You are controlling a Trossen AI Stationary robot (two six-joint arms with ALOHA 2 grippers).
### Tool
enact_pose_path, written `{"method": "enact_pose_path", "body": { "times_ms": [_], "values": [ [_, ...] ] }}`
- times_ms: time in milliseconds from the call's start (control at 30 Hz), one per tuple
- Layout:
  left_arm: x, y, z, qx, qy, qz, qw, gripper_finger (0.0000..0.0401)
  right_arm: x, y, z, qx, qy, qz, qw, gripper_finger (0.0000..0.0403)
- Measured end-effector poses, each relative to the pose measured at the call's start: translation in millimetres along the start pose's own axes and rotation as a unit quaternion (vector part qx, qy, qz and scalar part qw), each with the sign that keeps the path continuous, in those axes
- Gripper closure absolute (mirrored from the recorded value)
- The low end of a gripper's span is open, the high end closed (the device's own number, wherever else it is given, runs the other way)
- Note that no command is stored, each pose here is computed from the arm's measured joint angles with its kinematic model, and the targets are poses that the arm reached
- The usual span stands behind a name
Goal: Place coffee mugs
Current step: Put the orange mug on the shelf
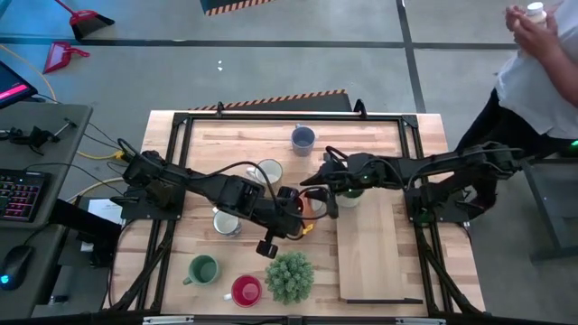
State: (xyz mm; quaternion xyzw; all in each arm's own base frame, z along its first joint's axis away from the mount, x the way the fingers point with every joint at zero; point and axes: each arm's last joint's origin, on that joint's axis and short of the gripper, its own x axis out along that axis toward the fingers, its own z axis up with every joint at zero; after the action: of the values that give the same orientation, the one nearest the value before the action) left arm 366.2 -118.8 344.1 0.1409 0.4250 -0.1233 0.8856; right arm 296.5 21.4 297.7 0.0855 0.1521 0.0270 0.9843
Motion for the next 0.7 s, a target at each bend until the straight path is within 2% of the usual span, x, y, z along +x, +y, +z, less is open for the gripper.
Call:
{"method": "enact_pose_path", "body": {
  "times_ms": [200, 333, 500, 600, 700],
  "values": [
    [0.2, 0.1, 2.2, 0.008, -0.012, 0.000, 1.000, 0.0395, 8.2, 4.5, -4.9, -0.002, 0.004, 0.007, 1.000, 0.0274],
    [-0.2, 0.0, 2.8, 0.010, -0.015, 0.004, 1.000, 0.0395, 8.6, 6.0, -2.5, -0.003, -0.008, 0.031, 0.999, 0.0274],
    [-0.9, 0.0, 3.5, 0.009, -0.019, 0.004, 1.000, 0.0395, 8.6, 5.8, -1.7, -0.003, -0.013, 0.024, 1.000, 0.0277],
    [-0.8, 0.3, 3.6, 0.009, -0.020, 0.005, 1.000, 0.0395, 8.6, 5.8, -1.5, -0.001, -0.015, 0.023, 1.000, 0.0304],
    [-0.8, 0.7, 4.2, 0.009, -0.023, 0.006, 1.000, 0.0395, 8.6, 5.7, -1.0, 0.017, -0.018, 0.016, 1.000, 0.0371]
  ]
}}
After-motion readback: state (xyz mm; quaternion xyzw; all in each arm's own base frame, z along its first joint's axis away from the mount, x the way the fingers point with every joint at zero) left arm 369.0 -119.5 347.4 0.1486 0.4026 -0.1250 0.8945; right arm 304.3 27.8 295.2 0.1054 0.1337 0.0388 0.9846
